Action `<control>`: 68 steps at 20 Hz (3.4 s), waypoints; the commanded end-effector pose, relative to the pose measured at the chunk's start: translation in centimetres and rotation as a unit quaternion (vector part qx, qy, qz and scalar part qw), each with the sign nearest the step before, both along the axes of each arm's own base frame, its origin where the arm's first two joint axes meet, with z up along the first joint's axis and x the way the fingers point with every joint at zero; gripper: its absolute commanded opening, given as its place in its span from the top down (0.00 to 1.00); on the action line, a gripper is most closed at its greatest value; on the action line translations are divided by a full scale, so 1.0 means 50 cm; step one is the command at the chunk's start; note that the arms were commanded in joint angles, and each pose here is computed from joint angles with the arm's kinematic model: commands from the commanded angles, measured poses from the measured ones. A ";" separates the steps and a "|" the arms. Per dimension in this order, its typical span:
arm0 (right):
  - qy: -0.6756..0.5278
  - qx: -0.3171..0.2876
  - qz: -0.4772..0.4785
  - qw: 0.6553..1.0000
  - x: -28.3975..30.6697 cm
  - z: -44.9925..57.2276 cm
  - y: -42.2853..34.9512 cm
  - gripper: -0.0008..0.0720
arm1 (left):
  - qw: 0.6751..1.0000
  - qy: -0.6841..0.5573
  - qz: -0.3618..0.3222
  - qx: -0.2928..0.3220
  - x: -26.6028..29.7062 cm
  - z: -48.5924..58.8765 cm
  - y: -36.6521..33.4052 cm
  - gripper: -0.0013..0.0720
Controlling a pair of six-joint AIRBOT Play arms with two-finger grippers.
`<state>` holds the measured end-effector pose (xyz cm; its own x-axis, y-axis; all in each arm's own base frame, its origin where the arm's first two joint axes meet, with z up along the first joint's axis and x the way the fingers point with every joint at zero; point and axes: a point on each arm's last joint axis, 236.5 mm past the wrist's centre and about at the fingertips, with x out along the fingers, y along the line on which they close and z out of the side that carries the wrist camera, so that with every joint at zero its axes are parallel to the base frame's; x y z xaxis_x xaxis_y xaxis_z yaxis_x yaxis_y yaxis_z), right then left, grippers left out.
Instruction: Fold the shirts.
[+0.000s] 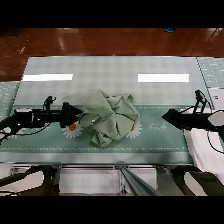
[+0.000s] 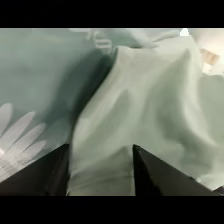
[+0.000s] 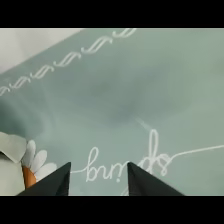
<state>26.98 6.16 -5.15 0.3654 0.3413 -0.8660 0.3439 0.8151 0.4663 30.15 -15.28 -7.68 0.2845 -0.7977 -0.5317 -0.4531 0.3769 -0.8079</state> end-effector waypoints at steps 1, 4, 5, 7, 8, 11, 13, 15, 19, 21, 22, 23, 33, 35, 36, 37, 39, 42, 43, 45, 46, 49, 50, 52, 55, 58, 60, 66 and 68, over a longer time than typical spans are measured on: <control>0.033 0.033 0.023 0.999 -0.003 -0.044 0.064 0.42 | 0.999 -0.022 0.009 -0.026 0.033 0.008 -0.021 0.62; 0.037 0.085 0.021 0.995 0.023 -0.076 0.123 0.42 | 0.997 -0.073 -0.017 -0.026 0.058 0.043 -0.025 0.96; 0.038 0.110 0.017 0.993 0.032 -0.080 0.141 0.42 | 0.996 -0.084 -0.025 -0.030 0.065 0.056 -0.028 0.96; 0.033 0.158 0.027 0.986 0.054 -0.079 0.181 0.42 | 0.994 -0.098 -0.026 -0.029 0.081 0.071 -0.027 0.96; 0.032 0.179 0.038 0.983 0.064 -0.077 0.202 0.42 | 0.994 -0.101 -0.025 -0.027 0.086 0.073 -0.025 0.96; 0.035 0.194 0.078 0.977 0.084 -0.078 0.244 0.42 | 0.994 -0.101 -0.027 -0.023 0.086 0.071 -0.024 0.96; 0.032 0.192 0.099 0.976 0.099 -0.077 0.268 0.42 | 0.994 -0.101 -0.031 -0.019 0.082 0.068 -0.024 0.96; 0.032 0.192 0.121 0.973 0.108 -0.077 0.299 0.42 | 0.994 -0.101 -0.032 -0.018 0.082 0.067 -0.024 0.96; 0.021 0.201 0.193 0.960 0.102 -0.050 0.363 0.88 | 0.994 -0.103 -0.032 -0.018 0.085 0.069 -0.022 0.96; 0.009 0.214 0.245 0.946 0.094 -0.007 0.376 0.96 | 0.992 -0.121 -0.035 -0.024 0.103 0.098 -0.019 0.96; -0.003 0.210 0.263 0.942 0.104 0.026 0.369 0.96 | 0.989 -0.139 -0.040 -0.034 0.118 0.130 -0.017 0.96; -0.027 0.192 0.269 0.943 0.130 0.069 0.350 0.96 | 0.984 -0.165 -0.048 -0.045 0.138 0.179 -0.013 0.96; -0.494 -0.098 0.167 0.847 0.165 0.958 0.071 0.96 | 0.835 -0.544 -0.025 0.084 0.218 0.925 0.086 0.96; -0.546 -0.148 0.140 0.813 0.075 1.059 0.044 0.96 | 0.790 -0.586 -0.023 0.180 0.169 1.013 0.105 0.96; -0.565 -0.164 0.132 0.798 0.031 1.090 0.037 0.96 | 0.771 -0.596 -0.021 0.223 0.142 1.041 0.115 0.96; -0.579 -0.183 0.121 0.785 -0.016 1.112 0.026 0.96 | 0.752 -0.604 -0.020 0.263 0.112 1.062 0.123 0.96; -0.590 -0.218 0.102 0.771 -0.097 1.132 0.003 0.96 | 0.713 -0.615 -0.008 0.335 0.042 1.100 0.141 0.96; -0.577 -0.274 0.047 0.768 -0.189 1.131 -0.062 0.96 | 0.657 -0.595 0.049 0.460 -0.066 1.135 0.215 0.96; -0.561 -0.293 0.028 0.774 -0.210 1.120 -0.088 0.96 | 0.641 -0.583 0.074 0.493 -0.100 1.146 0.243 0.96; -0.506 -0.327 -0.007 0.798 -0.243 1.073 -0.146 0.96 | 0.612 -0.568 0.111 0.539 -0.164 1.161 0.283 0.96; -0.474 -0.340 -0.018 0.812 -0.252 1.046 -0.170 0.96 | 0.606 -0.565 0.112 0.548 -0.186 1.156 0.290 0.96; -0.392 -0.348 -0.010 0.852 -0.244 0.958 -0.193 0.96 | 0.638 -0.519 0.070 0.565 -0.181 1.061 0.304 0.96; -0.360 -0.340 0.006 0.868 -0.231 0.915 -0.188 0.96 | 0.652 -0.494 0.057 0.572 -0.161 1.018 0.313 0.96; -0.294 -0.318 0.046 0.900 -0.198 0.819 -0.169 0.96 | 0.683 -0.445 0.020 0.579 -0.102 0.915 0.321 0.96; -0.216 -0.272 0.103 0.932 -0.116 0.653 -0.132 0.96 | 0.718 -0.397 -0.006 0.572 0.024 0.766 0.321 0.96; -0.152 -0.210 0.135 0.956 -0.039 0.461 -0.089 0.96 | 0.747 -0.365 -0.035 0.555 0.157 0.638 0.306 0.96; -0.125 -0.182 0.136 0.966 0.008 0.359 -0.075 0.96 | 0.780 -0.331 -0.035 0.530 0.239 0.550 0.295 0.96; -0.078 -0.130 0.054 0.987 0.186 0.178 -0.128 0.96 | 0.873 -0.223 -0.059 0.430 0.374 0.278 0.222 0.96; -0.068 -0.101 0.026 0.992 0.222 0.127 -0.148 0.96 | 0.892 -0.199 -0.062 0.402 0.391 0.221 0.200 0.96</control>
<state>34.77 -0.12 4.99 0.4518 0.1499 -0.8794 0.1626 0.9554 0.2463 48.04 -3.28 8.28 0.5848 -0.1567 -0.7959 -0.0625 0.9695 -0.2368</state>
